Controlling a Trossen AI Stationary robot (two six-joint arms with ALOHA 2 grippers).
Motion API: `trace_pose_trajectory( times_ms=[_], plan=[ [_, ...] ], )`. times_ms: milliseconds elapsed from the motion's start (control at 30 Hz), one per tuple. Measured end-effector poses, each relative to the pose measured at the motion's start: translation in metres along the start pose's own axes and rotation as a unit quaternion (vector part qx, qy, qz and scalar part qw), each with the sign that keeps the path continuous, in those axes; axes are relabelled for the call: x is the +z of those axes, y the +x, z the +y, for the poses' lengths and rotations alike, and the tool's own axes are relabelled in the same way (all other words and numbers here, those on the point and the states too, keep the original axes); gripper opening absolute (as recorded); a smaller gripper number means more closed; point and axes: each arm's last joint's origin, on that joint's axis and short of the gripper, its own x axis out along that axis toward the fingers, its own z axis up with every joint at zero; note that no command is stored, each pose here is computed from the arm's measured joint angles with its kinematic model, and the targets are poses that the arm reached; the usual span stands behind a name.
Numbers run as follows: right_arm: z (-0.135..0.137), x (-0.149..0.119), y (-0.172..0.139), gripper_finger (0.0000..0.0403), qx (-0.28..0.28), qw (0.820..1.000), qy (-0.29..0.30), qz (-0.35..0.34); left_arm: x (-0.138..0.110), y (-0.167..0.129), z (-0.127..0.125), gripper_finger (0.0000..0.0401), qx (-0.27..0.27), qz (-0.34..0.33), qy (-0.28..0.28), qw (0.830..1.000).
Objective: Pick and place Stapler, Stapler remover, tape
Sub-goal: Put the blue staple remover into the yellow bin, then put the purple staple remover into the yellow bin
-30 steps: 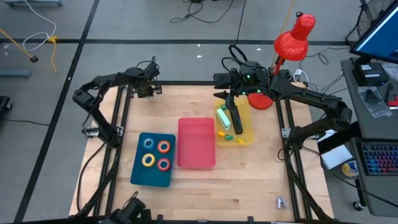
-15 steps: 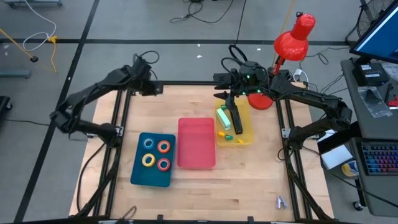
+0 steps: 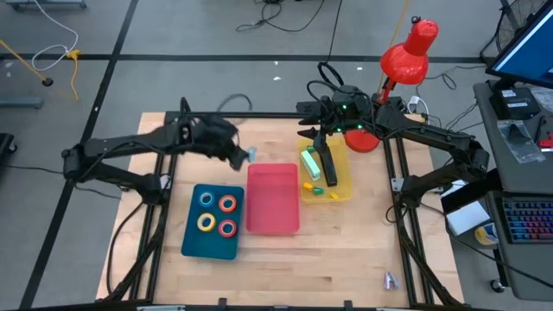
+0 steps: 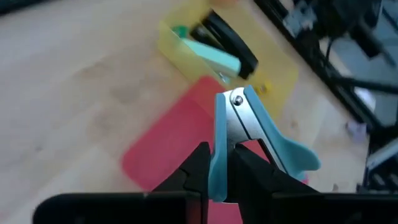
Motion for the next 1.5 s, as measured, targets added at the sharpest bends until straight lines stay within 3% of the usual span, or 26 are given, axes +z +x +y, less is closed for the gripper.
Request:
trace_pose_trajectory(
  times_ms=[167, 433, 633, 867, 1000, 1200, 1500],
  plan=[
    [0.0, -0.002, 0.0, 0.0155, 0.001, 1.0, 0.003, 0.012, -0.019, 0.026, -0.024, 0.0041, -0.006, 0.03, 0.014, 0.999],
    [0.0, -0.004, 0.0, 0.0155, 0.002, 1.0, 0.006, 0.023, -0.045, 0.076, -0.04, 0.0061, 0.018, 0.077, 0.003, 0.997],
    [0.0, -0.007, 0.0, 0.0155, 0.003, 0.999, 0.01, 0.036, -0.044, 0.108, -0.053, 0.004, 0.042, 0.085, 0.032, 0.995],
    [0.001, -0.011, -0.001, 0.0155, 0.004, 0.998, 0.015, 0.054, -0.046, 0.142, -0.051, 0.0062, 0.137, 0.149, 0.062, 0.977],
    [0.001, -0.011, -0.001, 0.0155, 0.004, 0.998, 0.015, 0.058, -0.051, 0.155, -0.043, 0.0071, 0.177, 0.192, 0.058, 0.963],
    [0.001, -0.012, -0.001, 0.0155, 0.004, 0.998, 0.015, 0.061, -0.056, 0.167, -0.039, 0.0075, 0.157, 0.227, 0.058, 0.96],
    [0.001, -0.012, -0.001, 0.0155, 0.004, 0.998, 0.015, 0.061, -0.054, 0.166, -0.039, 0.0083, 0.159, 0.219, 0.056, 0.961]
  ],
)
